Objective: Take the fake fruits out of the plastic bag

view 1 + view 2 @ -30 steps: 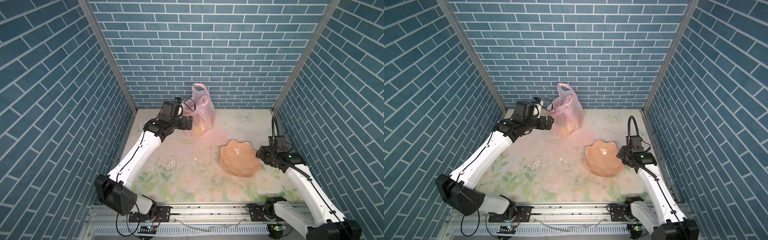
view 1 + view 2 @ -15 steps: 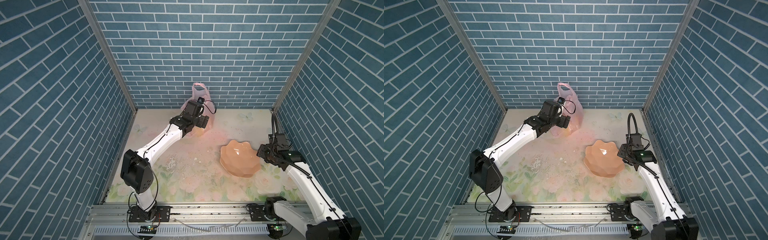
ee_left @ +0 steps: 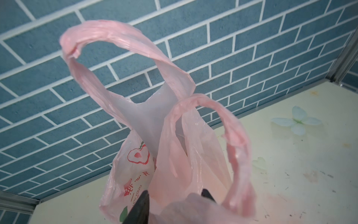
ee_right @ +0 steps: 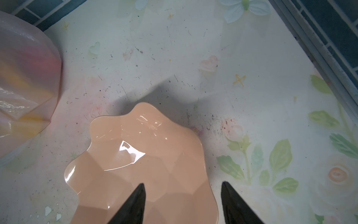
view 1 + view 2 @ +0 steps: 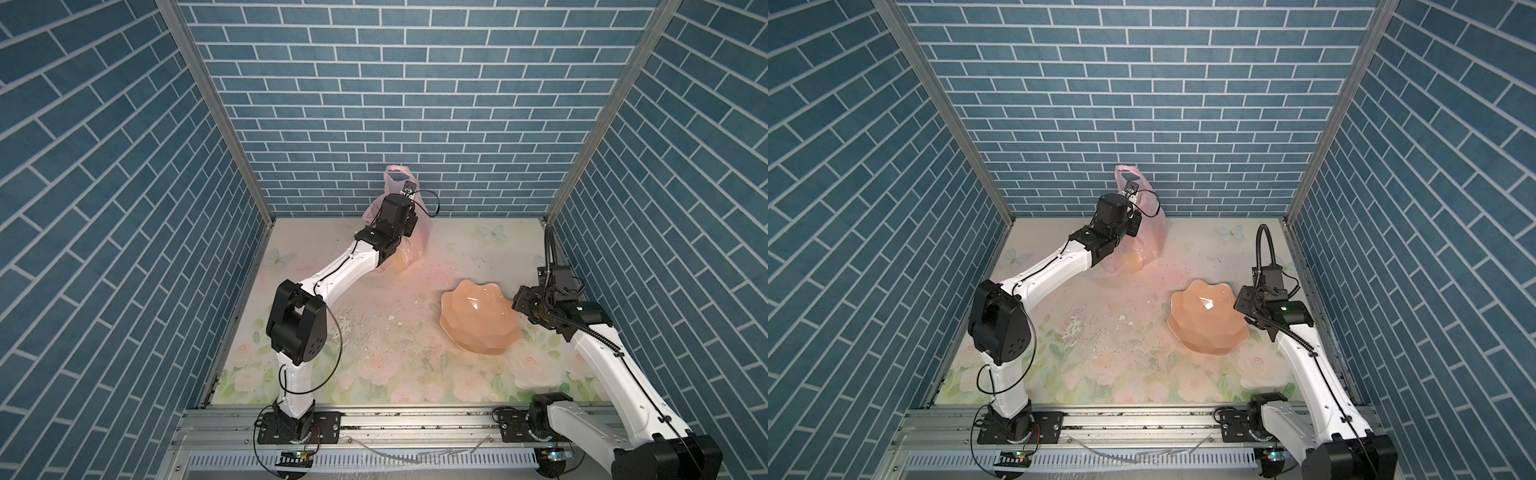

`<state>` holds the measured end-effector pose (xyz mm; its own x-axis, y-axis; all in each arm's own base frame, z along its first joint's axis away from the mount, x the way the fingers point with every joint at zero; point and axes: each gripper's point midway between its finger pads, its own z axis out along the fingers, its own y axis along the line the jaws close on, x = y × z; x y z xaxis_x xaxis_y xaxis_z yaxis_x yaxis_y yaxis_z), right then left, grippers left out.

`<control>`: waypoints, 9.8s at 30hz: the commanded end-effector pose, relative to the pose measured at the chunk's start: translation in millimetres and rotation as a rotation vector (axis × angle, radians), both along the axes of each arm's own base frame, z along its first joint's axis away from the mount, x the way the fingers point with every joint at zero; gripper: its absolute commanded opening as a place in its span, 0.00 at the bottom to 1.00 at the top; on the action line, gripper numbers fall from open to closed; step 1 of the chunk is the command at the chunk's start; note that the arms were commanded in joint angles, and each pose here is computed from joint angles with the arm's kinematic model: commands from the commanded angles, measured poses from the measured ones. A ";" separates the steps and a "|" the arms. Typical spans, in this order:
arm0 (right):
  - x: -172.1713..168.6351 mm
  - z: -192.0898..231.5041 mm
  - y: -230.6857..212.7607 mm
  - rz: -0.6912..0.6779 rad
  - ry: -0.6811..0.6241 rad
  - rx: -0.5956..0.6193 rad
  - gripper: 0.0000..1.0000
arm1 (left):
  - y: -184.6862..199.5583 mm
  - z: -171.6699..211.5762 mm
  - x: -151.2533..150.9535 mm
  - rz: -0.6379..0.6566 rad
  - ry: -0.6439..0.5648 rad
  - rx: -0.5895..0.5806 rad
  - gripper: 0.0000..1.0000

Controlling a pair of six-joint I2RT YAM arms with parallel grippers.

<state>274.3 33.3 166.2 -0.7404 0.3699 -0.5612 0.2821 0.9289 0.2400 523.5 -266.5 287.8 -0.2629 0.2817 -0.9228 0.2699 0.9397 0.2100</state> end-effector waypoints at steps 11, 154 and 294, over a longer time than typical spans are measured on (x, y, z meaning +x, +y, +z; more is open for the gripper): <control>25.5 22.8 51.1 0.180 -0.064 0.159 0.53 | 84.4 76.1 -82.6 -0.014 -0.083 -0.126 0.13; -31.8 105.8 410.8 0.829 -0.722 0.053 0.76 | 68.2 57.6 -208.9 -0.143 0.303 -0.608 0.12; -75.5 25.3 272.9 1.077 -0.274 0.162 0.55 | 180.9 -48.7 -255.2 0.261 0.287 -0.680 0.05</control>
<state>203.7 334.7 208.0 -0.5185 -0.3060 -0.7985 -0.8070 0.4838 0.3386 276.0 -92.8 250.7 -0.4911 -0.3910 -0.7784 0.0340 0.8843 -0.4657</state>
